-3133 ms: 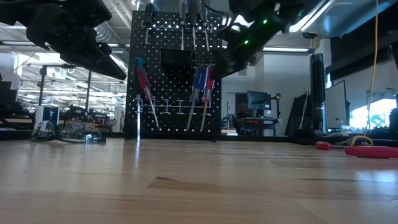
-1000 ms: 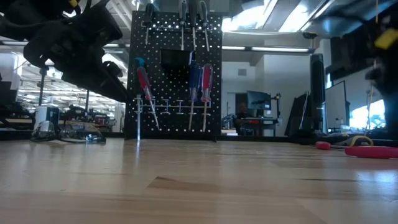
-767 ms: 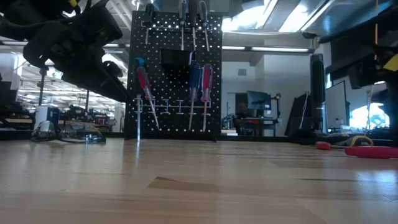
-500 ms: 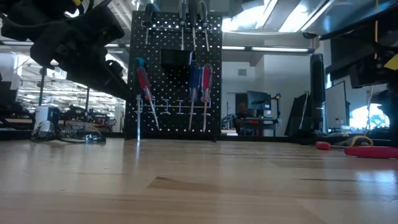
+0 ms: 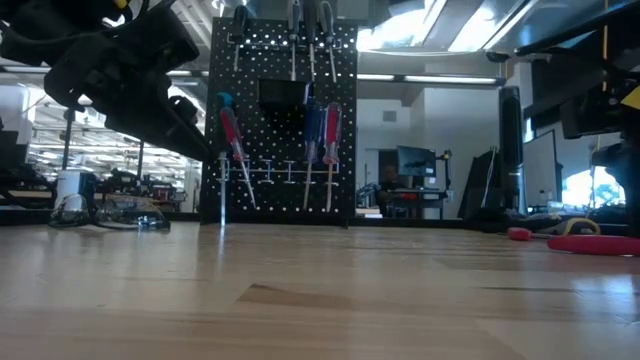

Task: Hang tools onto peg board
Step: Hang the bottom red t-handle hex key on the peg board

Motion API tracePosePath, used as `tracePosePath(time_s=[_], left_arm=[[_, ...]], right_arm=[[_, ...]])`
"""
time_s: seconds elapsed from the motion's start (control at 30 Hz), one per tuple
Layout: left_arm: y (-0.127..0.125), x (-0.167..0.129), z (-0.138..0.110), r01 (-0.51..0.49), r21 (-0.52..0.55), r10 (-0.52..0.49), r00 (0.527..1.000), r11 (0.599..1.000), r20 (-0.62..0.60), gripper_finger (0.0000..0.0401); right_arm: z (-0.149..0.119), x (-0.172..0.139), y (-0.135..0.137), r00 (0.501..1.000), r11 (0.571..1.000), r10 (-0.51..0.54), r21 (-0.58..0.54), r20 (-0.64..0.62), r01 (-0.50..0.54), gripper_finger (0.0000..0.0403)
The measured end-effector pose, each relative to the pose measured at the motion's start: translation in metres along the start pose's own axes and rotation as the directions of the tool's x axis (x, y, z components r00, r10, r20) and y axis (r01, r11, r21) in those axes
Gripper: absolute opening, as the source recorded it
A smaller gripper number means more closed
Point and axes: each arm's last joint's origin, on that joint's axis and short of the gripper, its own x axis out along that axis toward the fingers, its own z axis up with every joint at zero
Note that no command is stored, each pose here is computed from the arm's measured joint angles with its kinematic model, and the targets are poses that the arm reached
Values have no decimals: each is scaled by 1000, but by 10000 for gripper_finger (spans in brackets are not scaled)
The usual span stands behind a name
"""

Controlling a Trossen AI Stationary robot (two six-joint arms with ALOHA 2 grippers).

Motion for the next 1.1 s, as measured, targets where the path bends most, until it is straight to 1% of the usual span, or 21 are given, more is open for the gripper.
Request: tracePosePath(time_s=[0.17,0.27,0.37,0.47,0.53,0.6,0.67,0.77,0.83,0.93,1.0,1.1], left_arm=[[0,0,0,0,-13,0,1000,1000,0,136],[0,0,0,0,-22,0,1000,1000,0,136],[0,0,0,8,-14,-8,1000,1000,-2,136],[0,0,0,8,-5,-8,1000,1000,-2,136],[0,0,0,8,-6,-8,1000,1000,-2,136],[0,0,0,8,-18,-8,1000,1000,-2,136],[0,0,0,8,-25,-9,1000,1000,-2,136],[0,0,-1,11,-24,-11,1000,1000,-7,136],[0,0,-1,10,-24,-10,1000,1000,-9,136],[0,0,-1,10,-22,-10,1000,1000,-10,136],[0,0,-1,8,-20,-9,1000,1000,-9,136],[0,0,0,9,-25,-9,1000,1000,-4,136]], right_arm=[[4,-4,3,1000,999,12,32,-8,-12,164],[6,-9,5,1000,1000,-5,30,-20,6,189],[10,-13,1,998,998,-59,30,-32,60,219],[19,-12,-3,996,995,-89,34,14,89,239],[24,-8,-6,998,998,-57,24,16,56,243],[26,-3,-10,1000,999,3,42,-13,-2,244],[25,2,-14,999,997,41,64,-36,-39,244],[22,7,-16,999,997,43,65,-33,-41,244],[21,8,-17,999,998,33,62,-23,-31,236],[21,9,-17,1000,998,18,52,-3,-18,209],[21,9,-17,1000,999,18,36,3,-18,181],[21,9,-17,1000,1000,17,17,13,-18,126]])
